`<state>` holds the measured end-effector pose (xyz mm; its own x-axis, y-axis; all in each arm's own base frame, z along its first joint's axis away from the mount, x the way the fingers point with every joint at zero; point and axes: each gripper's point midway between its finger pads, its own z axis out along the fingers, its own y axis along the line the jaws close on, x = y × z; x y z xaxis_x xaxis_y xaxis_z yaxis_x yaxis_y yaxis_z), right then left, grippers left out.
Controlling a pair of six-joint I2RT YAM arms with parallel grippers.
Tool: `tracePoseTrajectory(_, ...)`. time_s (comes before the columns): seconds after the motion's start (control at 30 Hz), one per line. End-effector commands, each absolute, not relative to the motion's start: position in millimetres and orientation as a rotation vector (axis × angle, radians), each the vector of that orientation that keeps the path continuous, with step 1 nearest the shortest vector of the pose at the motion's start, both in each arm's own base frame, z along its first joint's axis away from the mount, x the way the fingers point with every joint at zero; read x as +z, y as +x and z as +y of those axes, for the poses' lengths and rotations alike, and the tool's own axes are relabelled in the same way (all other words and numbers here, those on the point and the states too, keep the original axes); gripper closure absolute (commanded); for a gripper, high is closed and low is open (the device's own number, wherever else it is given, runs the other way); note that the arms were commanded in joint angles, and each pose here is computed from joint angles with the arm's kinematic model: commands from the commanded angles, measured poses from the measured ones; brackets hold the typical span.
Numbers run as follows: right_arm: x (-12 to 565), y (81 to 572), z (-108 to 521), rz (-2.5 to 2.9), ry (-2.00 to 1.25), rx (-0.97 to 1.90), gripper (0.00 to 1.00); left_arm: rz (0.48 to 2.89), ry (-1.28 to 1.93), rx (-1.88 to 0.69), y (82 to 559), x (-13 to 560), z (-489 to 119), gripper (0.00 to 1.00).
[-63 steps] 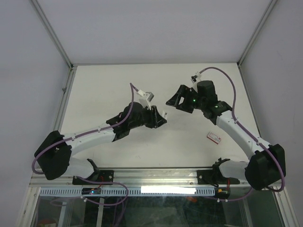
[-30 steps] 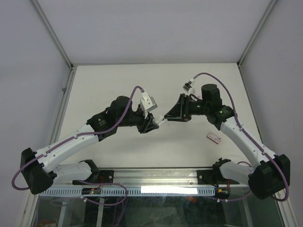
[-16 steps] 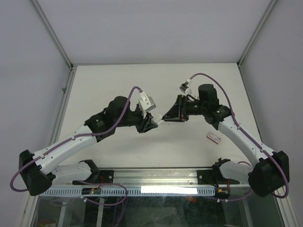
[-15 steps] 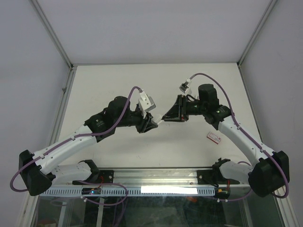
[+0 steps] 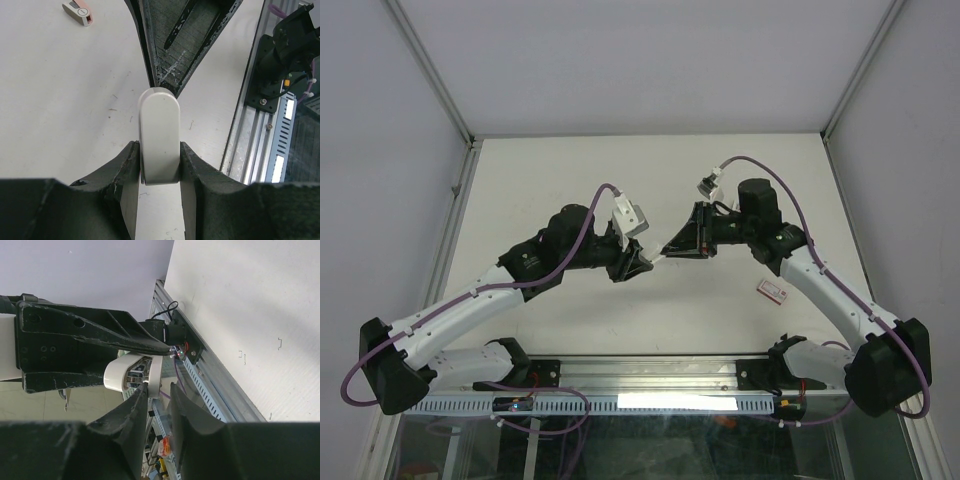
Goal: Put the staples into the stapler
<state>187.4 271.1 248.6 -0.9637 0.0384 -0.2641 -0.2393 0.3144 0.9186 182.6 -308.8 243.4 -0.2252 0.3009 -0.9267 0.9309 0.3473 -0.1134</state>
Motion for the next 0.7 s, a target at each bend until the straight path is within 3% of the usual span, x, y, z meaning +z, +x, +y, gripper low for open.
tracePoseTrajectory(0.0,258.8,182.2,275.4,2.311,-0.216,1.762,0.73,1.596,1.085,-0.909,183.5,274.7,-313.6,1.0)
tracePoseTrajectory(0.33,264.0,178.1,279.1,2.298,-0.221,1.81,0.77,1.6,1.095,-0.919,182.8,272.5,-316.0,1.0)
tracePoseTrajectory(0.43,267.7,176.0,279.9,2.279,-0.242,1.827,0.83,1.609,1.095,-0.918,183.5,269.6,-316.6,1.0)
tracePoseTrajectory(0.53,271.1,174.7,280.5,2.261,-0.256,1.841,0.99,1.62,1.088,-0.912,185.4,267.6,-316.7,1.0)
tracePoseTrajectory(0.57,271.3,175.1,280.4,2.258,-0.256,1.838,1.0,1.625,1.079,-0.902,187.3,267.2,-316.1,0.91)
tracePoseTrajectory(0.63,271.1,176.6,280.2,2.249,-0.256,1.823,1.0,1.63,1.065,-0.891,189.7,267.3,-315.1,0.6)
tracePoseTrajectory(0.67,270.7,178.2,279.6,2.243,-0.252,1.81,1.0,1.63,1.061,-0.889,190.1,267.9,-314.9,0.52)
